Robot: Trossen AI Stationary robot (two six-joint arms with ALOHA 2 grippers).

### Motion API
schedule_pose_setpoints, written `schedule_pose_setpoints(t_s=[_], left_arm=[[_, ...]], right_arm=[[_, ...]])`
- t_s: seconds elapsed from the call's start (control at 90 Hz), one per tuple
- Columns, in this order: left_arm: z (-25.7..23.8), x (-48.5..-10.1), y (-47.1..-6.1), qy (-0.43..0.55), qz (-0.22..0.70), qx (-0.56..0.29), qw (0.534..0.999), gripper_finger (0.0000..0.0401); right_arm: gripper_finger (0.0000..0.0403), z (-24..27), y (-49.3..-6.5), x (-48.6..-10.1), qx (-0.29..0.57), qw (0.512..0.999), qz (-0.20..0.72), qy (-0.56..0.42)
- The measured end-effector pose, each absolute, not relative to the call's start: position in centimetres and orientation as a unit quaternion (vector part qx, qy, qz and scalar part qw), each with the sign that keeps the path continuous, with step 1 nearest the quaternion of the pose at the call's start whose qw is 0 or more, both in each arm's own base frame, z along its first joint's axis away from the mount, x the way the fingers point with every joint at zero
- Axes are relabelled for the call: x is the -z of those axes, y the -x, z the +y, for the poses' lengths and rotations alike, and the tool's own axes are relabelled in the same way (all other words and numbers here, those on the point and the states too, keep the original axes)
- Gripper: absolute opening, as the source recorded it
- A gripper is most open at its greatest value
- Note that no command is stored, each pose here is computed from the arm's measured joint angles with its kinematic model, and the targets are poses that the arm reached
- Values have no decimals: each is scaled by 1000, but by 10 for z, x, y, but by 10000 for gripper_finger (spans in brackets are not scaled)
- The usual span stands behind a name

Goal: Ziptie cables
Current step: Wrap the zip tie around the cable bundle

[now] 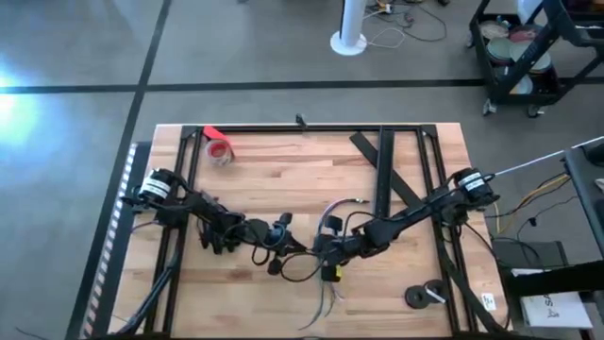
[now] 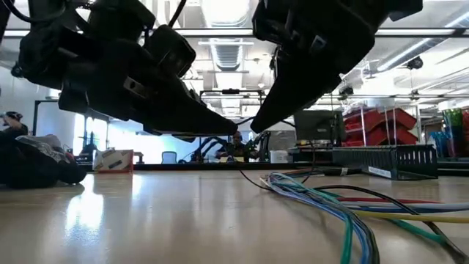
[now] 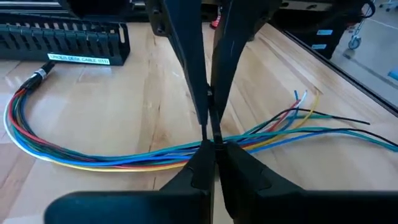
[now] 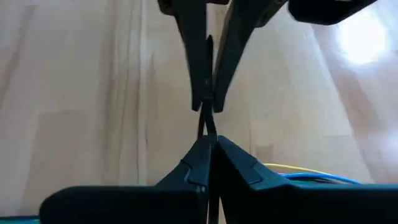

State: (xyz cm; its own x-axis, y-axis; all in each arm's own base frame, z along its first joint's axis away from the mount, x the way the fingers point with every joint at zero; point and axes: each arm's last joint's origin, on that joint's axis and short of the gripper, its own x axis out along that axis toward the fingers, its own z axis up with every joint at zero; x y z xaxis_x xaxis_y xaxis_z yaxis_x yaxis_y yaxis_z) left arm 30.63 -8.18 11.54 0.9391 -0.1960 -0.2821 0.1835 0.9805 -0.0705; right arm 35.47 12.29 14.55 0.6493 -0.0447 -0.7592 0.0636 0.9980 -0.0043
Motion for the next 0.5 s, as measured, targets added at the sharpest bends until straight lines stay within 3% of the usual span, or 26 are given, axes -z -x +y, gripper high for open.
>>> schedule_pose_setpoints(t_s=[0.5], left_arm=[[-82, -118, -307, 24, 134, 96, 986, 7]], right_arm=[[2, 122, -363, -132, 23, 911, 411, -13]])
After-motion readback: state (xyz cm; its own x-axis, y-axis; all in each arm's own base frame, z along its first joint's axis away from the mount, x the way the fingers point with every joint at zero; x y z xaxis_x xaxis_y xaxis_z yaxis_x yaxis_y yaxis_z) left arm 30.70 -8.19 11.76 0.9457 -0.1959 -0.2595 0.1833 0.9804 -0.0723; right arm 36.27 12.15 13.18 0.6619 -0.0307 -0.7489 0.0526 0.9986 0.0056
